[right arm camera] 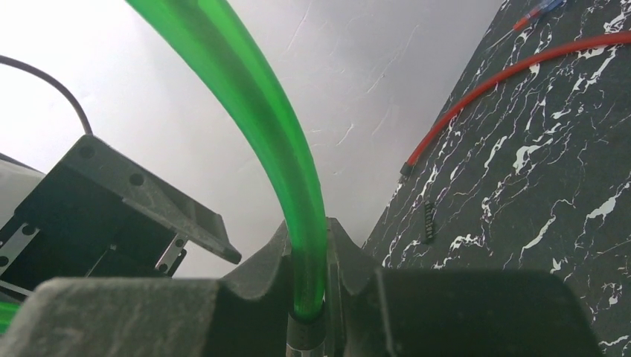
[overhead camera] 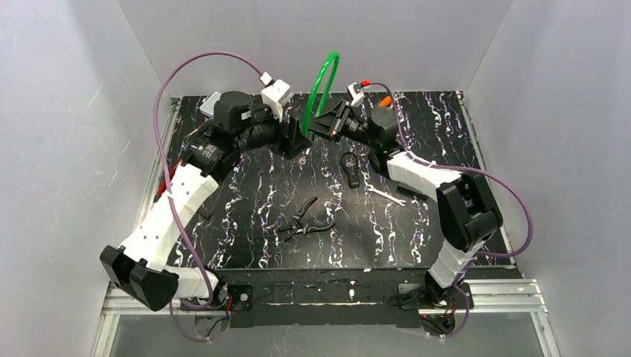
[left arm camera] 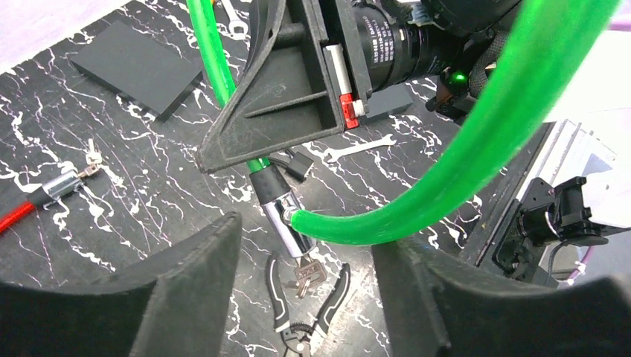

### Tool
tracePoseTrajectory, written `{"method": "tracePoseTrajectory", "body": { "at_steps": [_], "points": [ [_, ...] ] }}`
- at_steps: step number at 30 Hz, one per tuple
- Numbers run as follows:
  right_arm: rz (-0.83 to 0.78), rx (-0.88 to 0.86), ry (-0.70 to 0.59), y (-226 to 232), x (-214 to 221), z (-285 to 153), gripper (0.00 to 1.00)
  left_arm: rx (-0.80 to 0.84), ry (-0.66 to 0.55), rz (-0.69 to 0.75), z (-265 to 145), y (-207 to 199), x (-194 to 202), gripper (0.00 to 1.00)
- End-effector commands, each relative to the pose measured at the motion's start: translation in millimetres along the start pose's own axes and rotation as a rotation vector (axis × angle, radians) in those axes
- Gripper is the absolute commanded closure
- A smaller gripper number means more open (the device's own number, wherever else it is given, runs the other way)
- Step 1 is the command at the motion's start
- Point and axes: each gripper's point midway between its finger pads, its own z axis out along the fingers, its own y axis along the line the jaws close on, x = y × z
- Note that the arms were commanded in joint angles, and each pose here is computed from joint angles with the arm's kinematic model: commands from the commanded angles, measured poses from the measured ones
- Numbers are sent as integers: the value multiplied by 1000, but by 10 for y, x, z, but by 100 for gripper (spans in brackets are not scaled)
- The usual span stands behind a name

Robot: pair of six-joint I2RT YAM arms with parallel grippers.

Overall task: Lock with the key
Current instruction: Lock the lock.

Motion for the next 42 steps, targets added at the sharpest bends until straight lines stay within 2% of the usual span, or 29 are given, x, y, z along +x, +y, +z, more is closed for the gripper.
{"method": "tracePoseTrajectory", "body": {
  "at_steps": [1,5,10,13,17,22,26,32,38,42],
  "points": [
    [-130,-137,-35,569,-125,-77,99,19,-29,2,-174,-105,-129,30],
    [-118,-110,-32,512,-119,-73,99,31,-9,-25,-208,-138,-14,20],
    [-95,-63,-36,393,-136,-71,99,21,9,-52,-302,-153,158,19],
    [-87,-40,-40,333,-156,-74,99,-4,-4,-42,-413,-152,262,21],
    [-81,-14,-50,275,-194,-85,99,-42,-64,94,-682,-161,397,27],
    [-73,16,-63,205,-225,-88,99,-153,19,227,-769,75,779,31],
    [-78,33,-75,155,-253,-82,99,-185,4,340,-684,142,853,33],
    [-80,64,-93,53,-290,-103,99,-224,-105,523,-435,17,670,35],
    [-77,82,-114,-41,-320,-104,99,-244,-151,626,-142,-128,619,42],
    [-62,88,-116,-97,-321,-95,99,-264,-157,601,22,-107,614,44]
  ]
}}
